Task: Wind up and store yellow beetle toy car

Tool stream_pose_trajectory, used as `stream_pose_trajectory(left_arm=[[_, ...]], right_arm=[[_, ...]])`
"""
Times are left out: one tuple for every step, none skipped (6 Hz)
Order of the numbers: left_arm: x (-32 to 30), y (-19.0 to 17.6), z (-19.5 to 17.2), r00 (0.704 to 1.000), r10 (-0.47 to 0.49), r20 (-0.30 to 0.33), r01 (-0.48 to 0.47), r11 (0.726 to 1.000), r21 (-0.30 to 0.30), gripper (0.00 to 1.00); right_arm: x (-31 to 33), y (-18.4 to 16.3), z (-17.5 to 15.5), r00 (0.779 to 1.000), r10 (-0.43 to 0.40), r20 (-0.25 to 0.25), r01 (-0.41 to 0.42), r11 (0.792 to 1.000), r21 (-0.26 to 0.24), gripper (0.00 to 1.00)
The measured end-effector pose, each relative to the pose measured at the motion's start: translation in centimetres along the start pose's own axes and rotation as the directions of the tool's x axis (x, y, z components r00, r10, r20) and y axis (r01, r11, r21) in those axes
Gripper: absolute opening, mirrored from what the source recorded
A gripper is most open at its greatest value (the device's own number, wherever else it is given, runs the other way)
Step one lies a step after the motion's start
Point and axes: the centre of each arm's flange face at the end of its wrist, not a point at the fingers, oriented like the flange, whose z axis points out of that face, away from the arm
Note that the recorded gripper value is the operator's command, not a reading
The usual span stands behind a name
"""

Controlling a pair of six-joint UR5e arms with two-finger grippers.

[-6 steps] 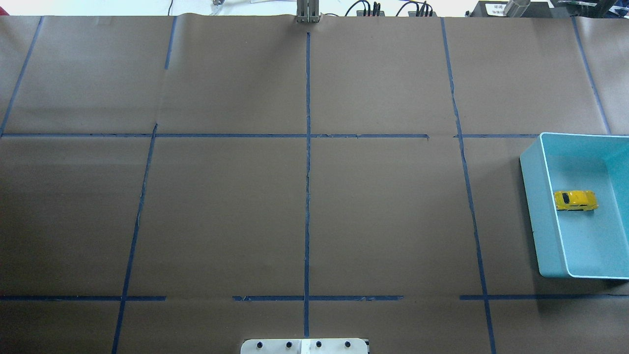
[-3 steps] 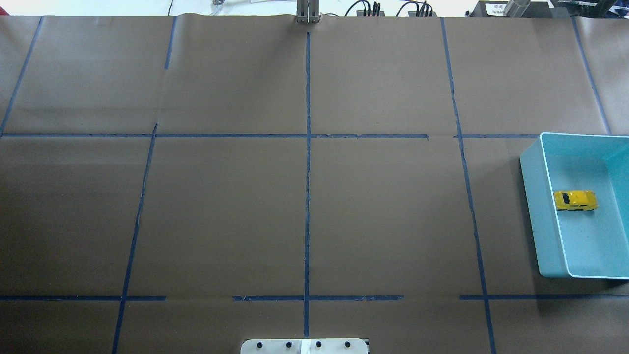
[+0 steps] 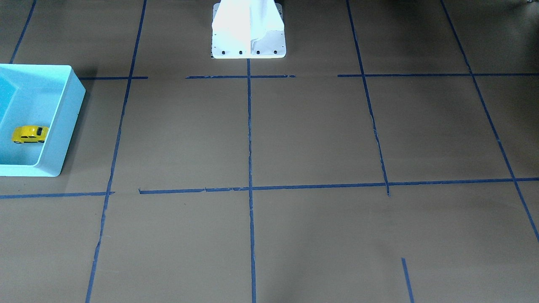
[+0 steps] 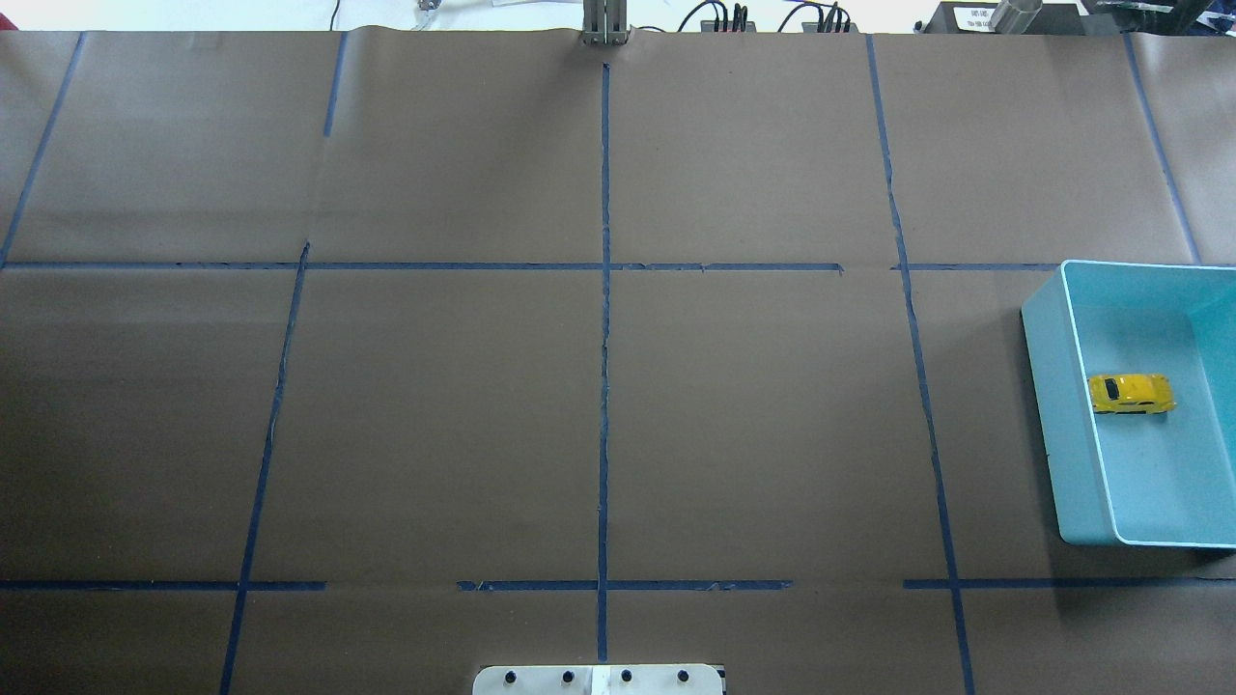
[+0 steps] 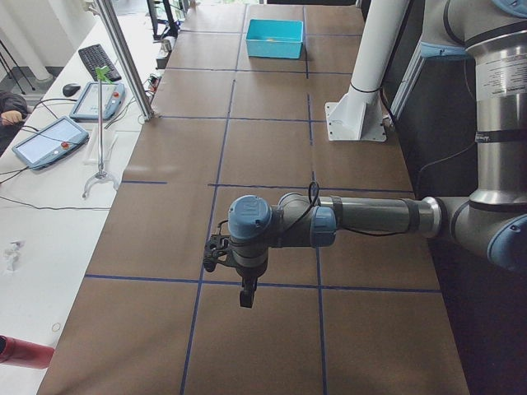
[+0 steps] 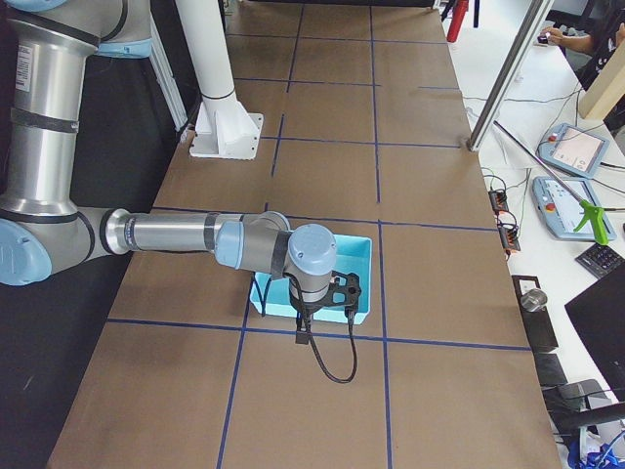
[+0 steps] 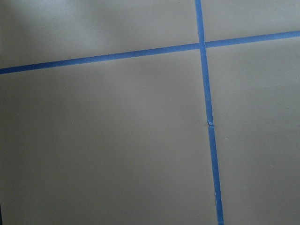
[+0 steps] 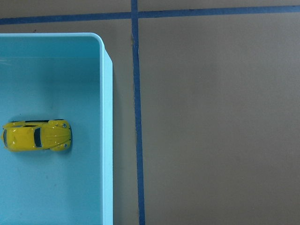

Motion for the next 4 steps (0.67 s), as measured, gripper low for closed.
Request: stream_pose_trajectory(left_arm=[[-0.07,0.03,0.09,1.000,-0.002,0.000,0.002,1.000,-0.002,1.00],[-0.11,0.04,0.13,1.000,-0.004,-0.001,0.004,1.000,-0.003,1.00],[-0.13,0.05,0.16,1.000,-0.004,-0.001,0.004,1.000,-0.003,1.00],[-0.12,0.05,0.15,1.000,-0.004,-0.001,0.004,1.000,-0.003,1.00]], right_arm=[[0.41,-0.05,0.49,1.000,0.007,0.006,-0.007,1.000,-0.007,1.00],[0.54,-0.11,0.61,1.000,0.008,0.008,-0.008,1.000,-0.008,1.00],[0.57,-0.14,0.63,1.000,0.007,0.007,-0.007,1.000,-0.008,1.00],[0.52,-0.16,0.59,1.000,0.006,0.006,-0.006,1.000,-0.007,1.00]])
